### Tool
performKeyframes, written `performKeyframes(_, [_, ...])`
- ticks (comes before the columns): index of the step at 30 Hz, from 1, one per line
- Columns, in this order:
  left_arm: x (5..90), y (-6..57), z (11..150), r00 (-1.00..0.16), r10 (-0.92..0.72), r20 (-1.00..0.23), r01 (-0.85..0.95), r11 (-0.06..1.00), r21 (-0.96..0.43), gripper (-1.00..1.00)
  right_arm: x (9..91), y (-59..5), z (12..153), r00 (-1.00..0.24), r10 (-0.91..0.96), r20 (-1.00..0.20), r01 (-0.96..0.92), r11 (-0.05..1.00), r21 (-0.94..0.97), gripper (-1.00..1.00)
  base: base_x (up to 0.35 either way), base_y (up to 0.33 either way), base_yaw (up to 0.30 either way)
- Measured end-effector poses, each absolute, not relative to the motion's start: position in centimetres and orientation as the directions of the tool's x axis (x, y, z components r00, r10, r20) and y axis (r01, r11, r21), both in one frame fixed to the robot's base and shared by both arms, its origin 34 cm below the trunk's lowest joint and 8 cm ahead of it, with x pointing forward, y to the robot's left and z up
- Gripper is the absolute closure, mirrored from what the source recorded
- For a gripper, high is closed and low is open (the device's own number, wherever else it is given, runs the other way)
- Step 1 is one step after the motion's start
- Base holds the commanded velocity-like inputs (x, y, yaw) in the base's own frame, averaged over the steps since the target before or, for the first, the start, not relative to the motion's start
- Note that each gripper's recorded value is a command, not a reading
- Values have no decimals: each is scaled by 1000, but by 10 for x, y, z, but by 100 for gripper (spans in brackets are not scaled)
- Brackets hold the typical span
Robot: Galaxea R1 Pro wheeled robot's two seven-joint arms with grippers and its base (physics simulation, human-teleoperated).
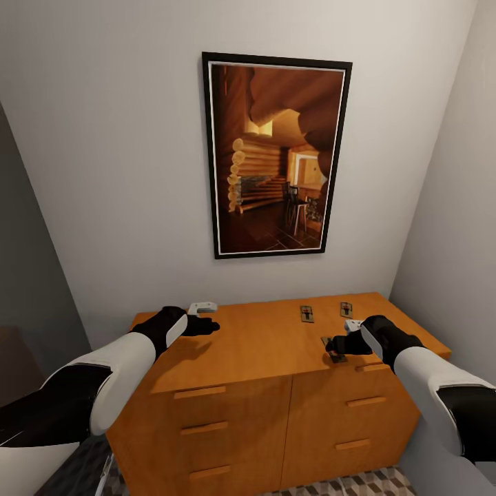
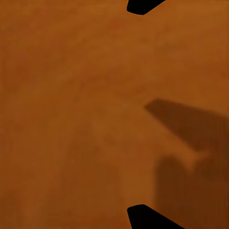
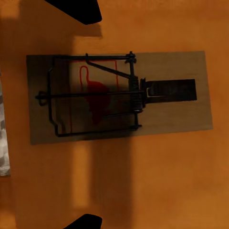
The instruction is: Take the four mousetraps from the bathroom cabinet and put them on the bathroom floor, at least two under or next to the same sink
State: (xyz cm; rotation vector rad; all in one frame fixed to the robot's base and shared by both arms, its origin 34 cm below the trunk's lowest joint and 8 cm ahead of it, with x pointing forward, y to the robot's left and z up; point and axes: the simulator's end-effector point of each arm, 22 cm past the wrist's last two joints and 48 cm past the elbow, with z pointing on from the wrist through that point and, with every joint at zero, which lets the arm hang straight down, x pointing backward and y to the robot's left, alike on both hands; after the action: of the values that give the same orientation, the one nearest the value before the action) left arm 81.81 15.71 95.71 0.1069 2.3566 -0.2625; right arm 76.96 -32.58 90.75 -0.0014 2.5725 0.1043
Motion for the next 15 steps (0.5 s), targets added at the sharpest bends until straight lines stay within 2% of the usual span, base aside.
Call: performKeyframes(15, [818, 157, 957, -716, -1, -698, 153, 975, -158, -100, 770, -313, 906, -843, 12, -537, -38, 996, 82, -100, 0, 0, 0])
